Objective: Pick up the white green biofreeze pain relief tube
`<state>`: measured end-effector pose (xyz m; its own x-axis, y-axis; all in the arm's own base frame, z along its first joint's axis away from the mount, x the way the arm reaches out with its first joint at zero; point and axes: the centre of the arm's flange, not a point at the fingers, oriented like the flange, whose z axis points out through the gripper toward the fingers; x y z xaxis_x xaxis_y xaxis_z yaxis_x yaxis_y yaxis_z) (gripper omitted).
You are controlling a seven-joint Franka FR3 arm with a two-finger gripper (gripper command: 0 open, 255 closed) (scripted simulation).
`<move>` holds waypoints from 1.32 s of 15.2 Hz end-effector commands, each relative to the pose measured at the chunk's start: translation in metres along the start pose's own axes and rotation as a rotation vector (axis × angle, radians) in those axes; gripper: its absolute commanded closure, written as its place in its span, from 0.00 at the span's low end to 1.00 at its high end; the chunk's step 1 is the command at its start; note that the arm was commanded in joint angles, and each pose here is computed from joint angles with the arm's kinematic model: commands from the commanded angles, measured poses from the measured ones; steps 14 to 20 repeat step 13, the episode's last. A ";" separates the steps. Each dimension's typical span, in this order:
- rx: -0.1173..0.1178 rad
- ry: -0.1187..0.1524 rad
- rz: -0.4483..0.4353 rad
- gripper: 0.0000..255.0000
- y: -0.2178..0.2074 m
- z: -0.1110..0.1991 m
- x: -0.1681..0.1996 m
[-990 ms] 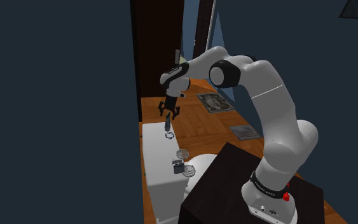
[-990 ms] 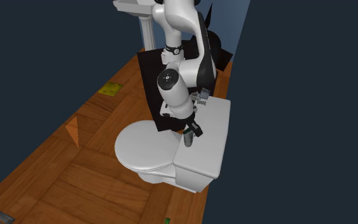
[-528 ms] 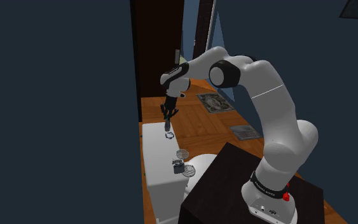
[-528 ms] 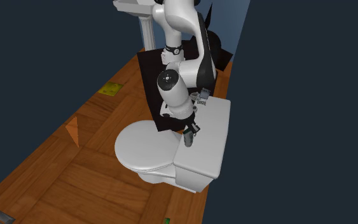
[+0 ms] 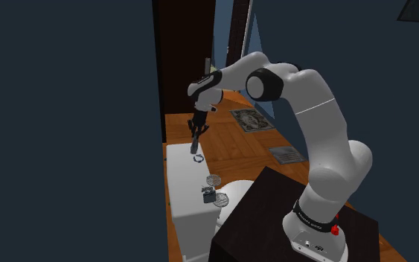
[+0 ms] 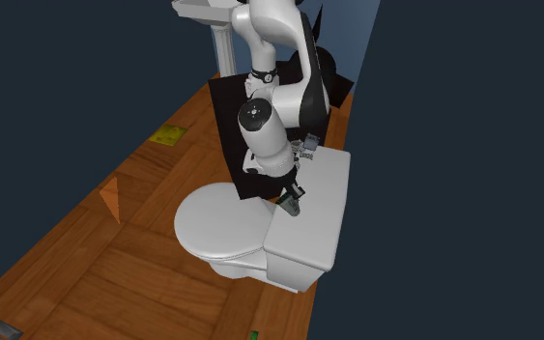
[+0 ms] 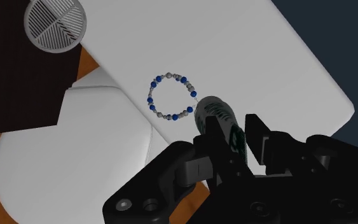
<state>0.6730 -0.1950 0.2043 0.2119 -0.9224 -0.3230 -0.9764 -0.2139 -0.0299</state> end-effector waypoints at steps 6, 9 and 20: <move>0.000 0.000 0.000 1.00 0.000 -0.035 -0.012; 0.000 0.000 0.000 1.00 -0.001 -0.050 -0.017; 0.000 0.000 0.000 1.00 -0.001 -0.060 -0.020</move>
